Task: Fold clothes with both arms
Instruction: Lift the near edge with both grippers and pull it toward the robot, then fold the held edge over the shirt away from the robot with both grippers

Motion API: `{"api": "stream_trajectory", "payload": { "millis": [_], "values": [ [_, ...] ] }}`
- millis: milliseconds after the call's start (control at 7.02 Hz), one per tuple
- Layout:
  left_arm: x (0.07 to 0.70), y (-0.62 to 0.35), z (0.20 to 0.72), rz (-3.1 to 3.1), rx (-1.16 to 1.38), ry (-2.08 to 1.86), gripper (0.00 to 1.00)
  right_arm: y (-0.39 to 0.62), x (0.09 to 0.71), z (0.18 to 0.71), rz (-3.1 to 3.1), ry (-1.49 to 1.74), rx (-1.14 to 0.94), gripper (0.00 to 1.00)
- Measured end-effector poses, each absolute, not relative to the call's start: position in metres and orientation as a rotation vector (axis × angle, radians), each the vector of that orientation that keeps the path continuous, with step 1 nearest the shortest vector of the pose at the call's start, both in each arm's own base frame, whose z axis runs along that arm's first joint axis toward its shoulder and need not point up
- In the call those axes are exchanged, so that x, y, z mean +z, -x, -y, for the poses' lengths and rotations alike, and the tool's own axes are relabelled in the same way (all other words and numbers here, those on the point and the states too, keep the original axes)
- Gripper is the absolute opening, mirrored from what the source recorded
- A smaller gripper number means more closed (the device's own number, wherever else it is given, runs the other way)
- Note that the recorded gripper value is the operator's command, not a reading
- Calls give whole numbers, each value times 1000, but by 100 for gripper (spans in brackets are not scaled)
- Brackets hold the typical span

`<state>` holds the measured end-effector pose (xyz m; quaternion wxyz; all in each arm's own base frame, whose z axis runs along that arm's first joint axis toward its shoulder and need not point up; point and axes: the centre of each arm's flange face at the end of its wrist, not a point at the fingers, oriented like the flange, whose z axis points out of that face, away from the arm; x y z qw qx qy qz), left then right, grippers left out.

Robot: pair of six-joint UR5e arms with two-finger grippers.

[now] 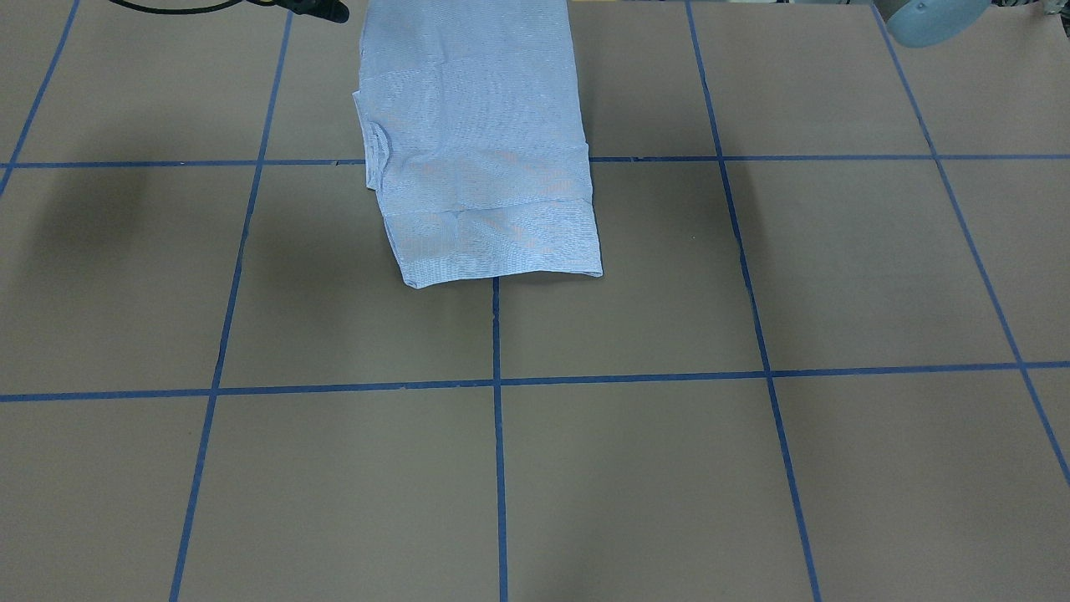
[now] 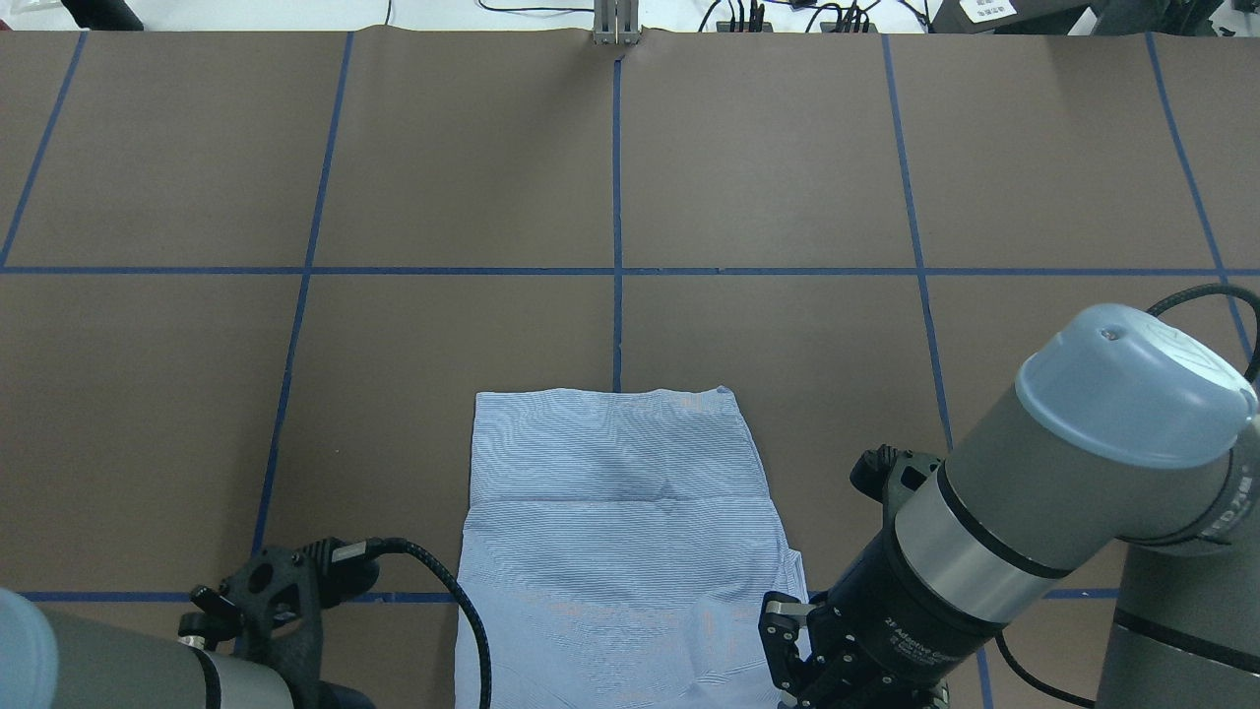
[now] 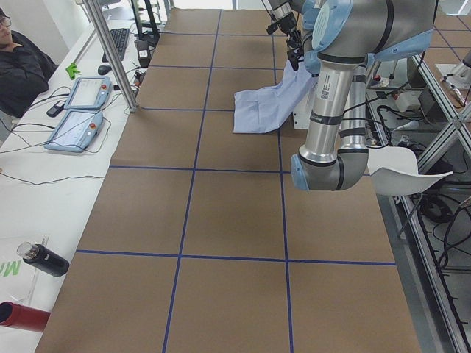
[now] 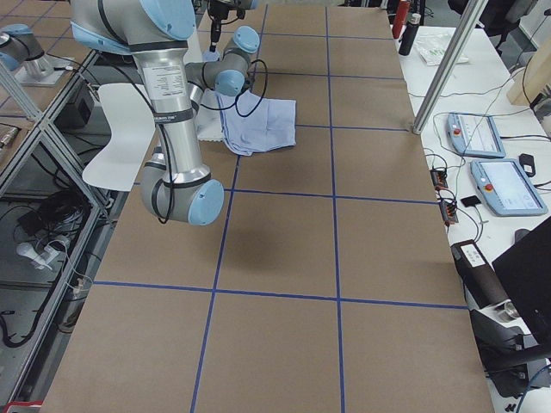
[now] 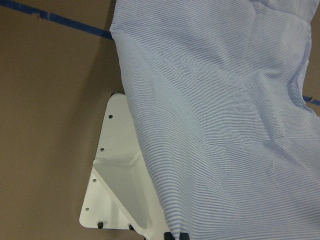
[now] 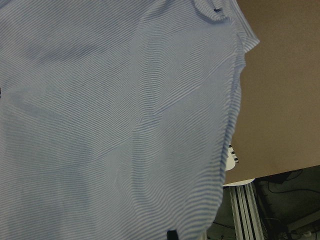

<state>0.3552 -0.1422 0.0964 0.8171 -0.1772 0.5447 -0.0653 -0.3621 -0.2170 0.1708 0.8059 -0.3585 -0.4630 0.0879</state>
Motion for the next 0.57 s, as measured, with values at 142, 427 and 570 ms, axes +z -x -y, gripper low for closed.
{"api": "stream_trajectory", "payload": {
  "millis": [142, 427, 570],
  "values": [
    [94, -346, 158, -1177, -172, 360, 0, 368, 177, 228, 979, 765, 216, 0],
    [100, -350, 184, -1157, -234, 323, 0, 385, 183, 258, 969, 744, 269, 0],
    [107, -366, 191, -1126, -248, 316, 0, 391, 180, 278, 976, 728, 300, 0]
  ]
}}
